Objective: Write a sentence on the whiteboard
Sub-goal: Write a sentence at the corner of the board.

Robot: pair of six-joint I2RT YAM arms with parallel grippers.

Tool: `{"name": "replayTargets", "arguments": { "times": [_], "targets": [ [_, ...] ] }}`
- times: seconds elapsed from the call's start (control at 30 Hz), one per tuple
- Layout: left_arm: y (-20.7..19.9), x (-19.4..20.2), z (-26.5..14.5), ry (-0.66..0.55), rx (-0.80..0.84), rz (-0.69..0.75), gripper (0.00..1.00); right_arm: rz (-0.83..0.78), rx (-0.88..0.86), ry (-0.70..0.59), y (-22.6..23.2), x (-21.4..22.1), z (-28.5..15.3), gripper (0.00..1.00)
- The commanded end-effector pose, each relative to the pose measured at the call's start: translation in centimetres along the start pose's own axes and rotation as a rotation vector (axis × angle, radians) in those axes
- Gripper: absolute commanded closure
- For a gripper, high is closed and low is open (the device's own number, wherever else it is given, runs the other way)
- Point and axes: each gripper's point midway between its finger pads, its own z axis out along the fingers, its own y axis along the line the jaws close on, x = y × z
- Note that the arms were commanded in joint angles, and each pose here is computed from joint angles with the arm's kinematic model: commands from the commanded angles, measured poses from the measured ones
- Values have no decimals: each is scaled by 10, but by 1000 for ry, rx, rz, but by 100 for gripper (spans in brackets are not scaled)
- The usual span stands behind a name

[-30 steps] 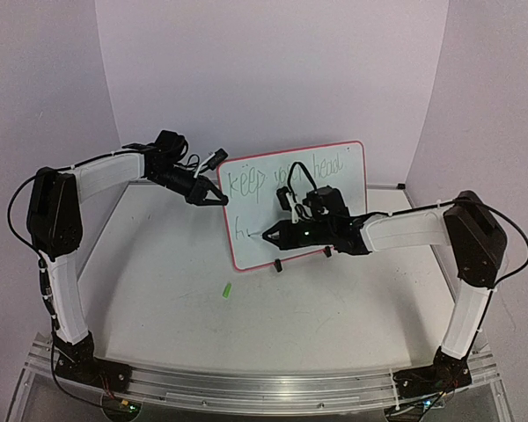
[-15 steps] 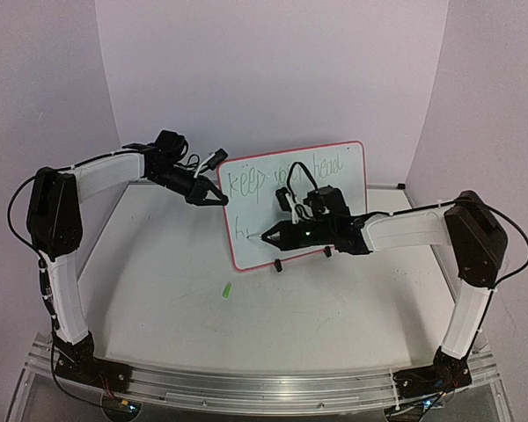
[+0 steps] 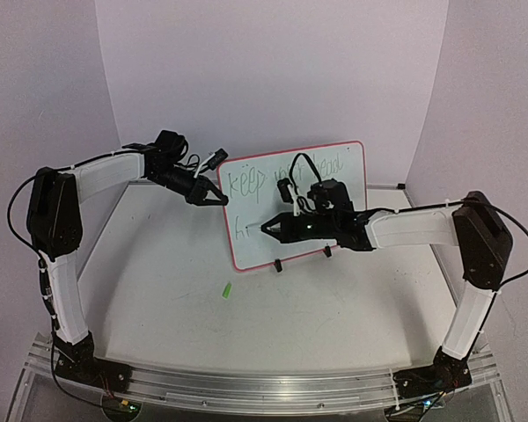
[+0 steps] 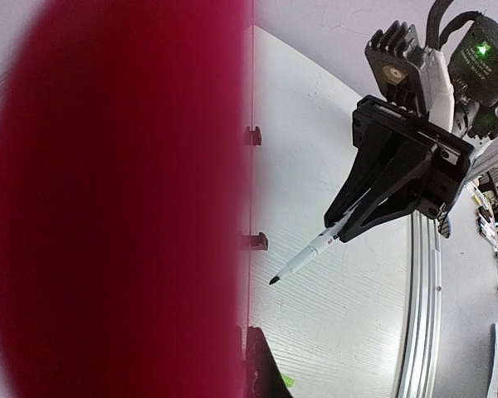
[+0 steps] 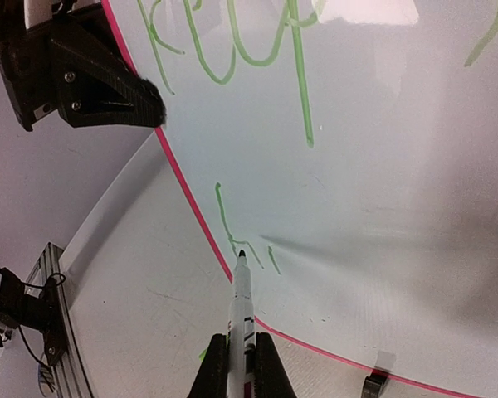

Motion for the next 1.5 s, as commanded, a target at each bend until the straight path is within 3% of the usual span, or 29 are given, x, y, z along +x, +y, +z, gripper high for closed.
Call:
{"name": "replayTargets", "arguments": {
  "times": [0.0,0.57,0.87,1.47],
  "targets": [
    [-9,3,4,24,-14,43,100,-31,-8,-83,7,-32,1,100],
    [-8,4,5,28,-14,41,100,-10,52,-88,-11,-31,11,100],
    [-9,4,4,27,-15,41,100,-46,-18,-100,9,-29,-14,100],
    [-9,4,5,28,-13,40,100,51,49,-82,-27,-17,-9,100]
  ]
}}
